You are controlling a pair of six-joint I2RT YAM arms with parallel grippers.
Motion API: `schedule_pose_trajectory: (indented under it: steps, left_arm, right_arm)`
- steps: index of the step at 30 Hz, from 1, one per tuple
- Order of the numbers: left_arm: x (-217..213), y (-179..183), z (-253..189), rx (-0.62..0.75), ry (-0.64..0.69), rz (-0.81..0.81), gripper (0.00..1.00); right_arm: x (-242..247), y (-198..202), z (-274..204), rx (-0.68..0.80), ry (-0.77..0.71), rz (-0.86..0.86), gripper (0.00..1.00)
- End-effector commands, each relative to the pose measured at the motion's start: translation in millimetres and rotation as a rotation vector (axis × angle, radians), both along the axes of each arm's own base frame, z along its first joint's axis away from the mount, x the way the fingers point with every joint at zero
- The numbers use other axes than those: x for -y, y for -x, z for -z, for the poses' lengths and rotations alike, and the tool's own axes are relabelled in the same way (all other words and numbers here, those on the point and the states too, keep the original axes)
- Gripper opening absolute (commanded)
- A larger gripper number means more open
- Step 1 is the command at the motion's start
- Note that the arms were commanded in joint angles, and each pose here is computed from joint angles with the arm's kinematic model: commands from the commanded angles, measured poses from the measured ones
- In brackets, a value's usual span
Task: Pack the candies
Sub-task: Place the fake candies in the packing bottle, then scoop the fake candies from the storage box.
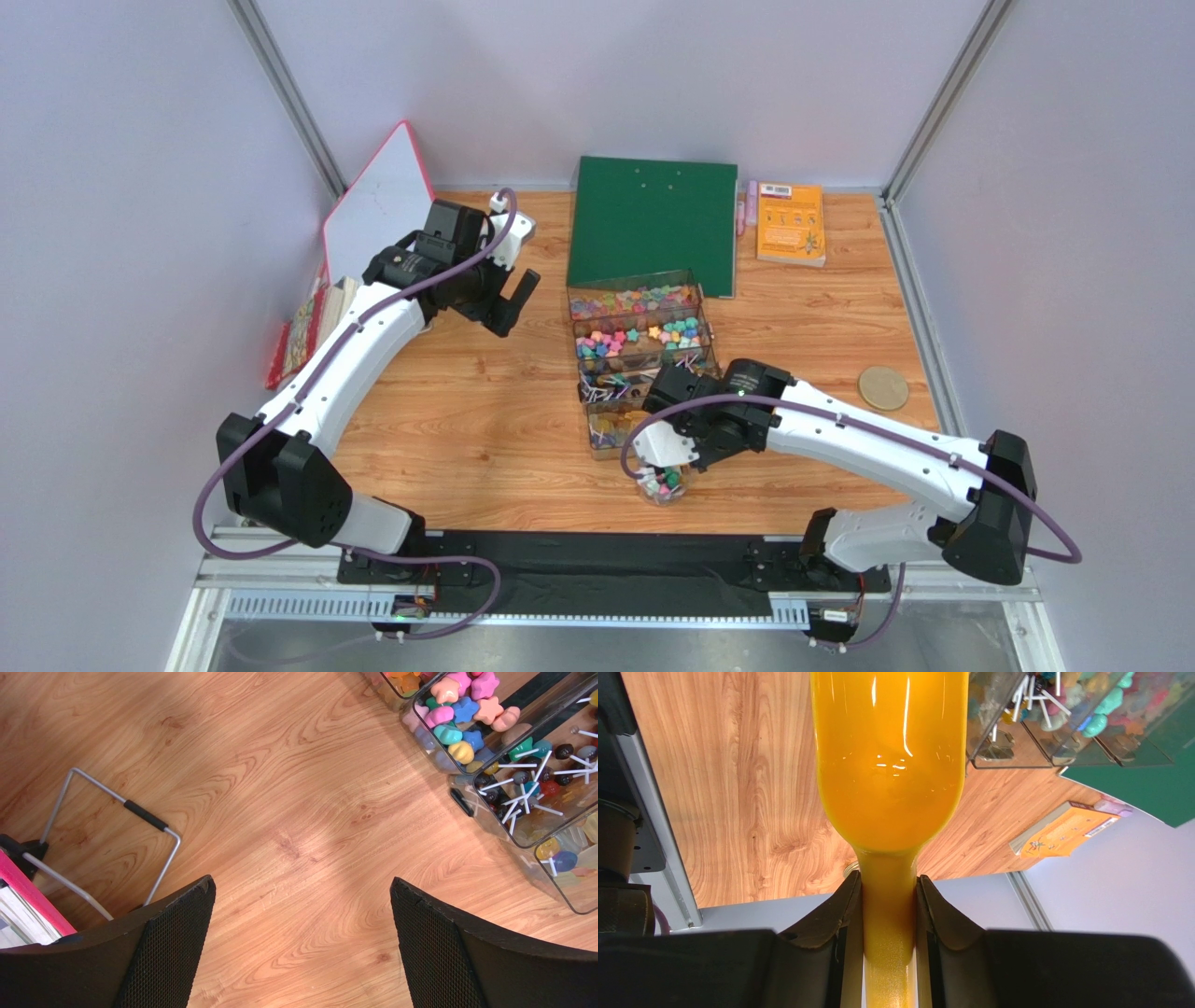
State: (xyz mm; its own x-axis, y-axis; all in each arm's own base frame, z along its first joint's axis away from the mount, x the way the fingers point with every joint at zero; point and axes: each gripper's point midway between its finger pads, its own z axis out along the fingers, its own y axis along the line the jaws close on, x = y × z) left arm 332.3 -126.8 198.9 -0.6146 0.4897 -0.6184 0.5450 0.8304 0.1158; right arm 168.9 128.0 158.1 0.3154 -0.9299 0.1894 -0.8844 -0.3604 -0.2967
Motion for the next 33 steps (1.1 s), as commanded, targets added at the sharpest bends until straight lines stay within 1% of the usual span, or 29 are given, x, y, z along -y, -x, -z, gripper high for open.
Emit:
schedule_pose_trajectory:
  steps: [1, 3, 6, 7, 8, 10, 11, 12, 13, 14, 15, 16, 17, 19, 20, 21, 22, 23, 27, 31, 33]
  left_arm:
    - [4.8, -3.3, -23.3, 0.057, 0.049, -0.016, 1.0]
    - [9.4, -0.6, -17.0, 0.024, 0.061, 0.001, 1.0]
    - [24.6, 3.0, -8.4, -0.041, 0.111, 0.052, 0.99]
    - [31.5, 2.8, -10.9, -0.049, 0.138, 0.076, 0.98]
    - [34.3, 2.3, -8.2, -0.065, 0.144, 0.084, 0.95]
    - [39.5, -3.6, -2.6, -0.087, 0.149, 0.092, 0.92]
    - [42.1, -7.2, -0.6, -0.09, 0.156, 0.09, 0.9]
    - [44.5, -11.1, 8.3, -0.116, 0.161, 0.072, 0.89]
    - [47.3, -18.3, 9.2, -0.107, 0.169, 0.061, 0.87]
    - [48.8, -21.9, 13.2, -0.113, 0.171, 0.054, 0.83]
    - [51.4, -26.1, 22.5, -0.136, 0.173, 0.041, 0.8]
    - [54.9, -30.5, 23.1, -0.133, 0.181, 0.045, 0.76]
    - [57.4, -32.9, 27.0, -0.142, 0.185, 0.048, 0.61]
    - [62.9, -39.1, 38.3, -0.159, 0.192, 0.058, 0.43]
    - [64.3, -41.3, 42.4, -0.161, 0.193, 0.055, 0.32]
    - [65.7, -44.2, 49.6, -0.173, 0.193, 0.054, 0.25]
    - [69.2, -47.0, 52.7, -0.176, 0.203, 0.054, 0.22]
    - [71.0, -48.4, 55.9, -0.184, 0.208, 0.055, 0.15]
    - [75.4, -56.6, 72.9, -0.22, 0.202, 0.048, 0.14]
    - [79.9, -67.7, 84.7, -0.205, 0.215, 0.037, 0.14]
    - [82.7, -69.9, 94.6, -0.226, 0.223, 0.024, 0.13]
  right_arm:
    - [61.3, 14.8, -44.4, 0.008, 0.182, 0.012, 0.0]
    - [58.5, 9.7, -53.4, 0.023, 0.143, 0.022, 0.0]
    - [49.9, -8.1, -54.8, 0.003, 0.064, 0.101, 0.0]
    - [51.5, -20.2, -52.3, -0.001, 0.037, 0.156, 0.0]
    - [49.7, -30.7, -46.3, -0.022, 0.069, 0.177, 0.0]
    - [52.2, -58.8, -52.6, -0.001, 0.047, 0.258, 0.0]
    - [51.6, -70.1, -51.3, -0.005, 0.06, 0.282, 0.0]
    - [50.8, -84.2, -43.4, -0.024, 0.108, 0.302, 0.0]
    - [49.8, -102.4, -52.9, 0.005, 0.092, 0.332, 0.0]
    - [48.7, -113.2, -53.8, 0.009, 0.104, 0.329, 0.0]
    - [47.1, -127.6, -47.8, 0.0, 0.146, 0.33, 0.0]
    - [45.9, -142.9, -59.0, 0.034, 0.125, 0.341, 0.0]
    - [44.3, -154.1, -62.2, 0.041, 0.132, 0.321, 0.0]
    - [47.6, -177.1, -55.1, 0.035, 0.19, 0.321, 0.0]
    - [43.2, -192.0, -65.4, 0.071, 0.172, 0.32, 0.0]
    - [43.3, -200.5, -66.5, 0.072, 0.183, 0.31, 0.0]
    - [42.6, -210.2, -56.3, 0.045, 0.214, 0.306, 0.0]
    - [38.8, -221.0, -65.2, 0.074, 0.194, 0.307, 0.0]
    - [34.3, -242.4, -60.2, 0.068, 0.242, 0.27, 0.0]
    - [34.3, -250.9, -50.6, 0.035, 0.324, 0.207, 0.0]
    - [36.4, -253.8, -44.4, 0.018, 0.368, 0.19, 0.0]
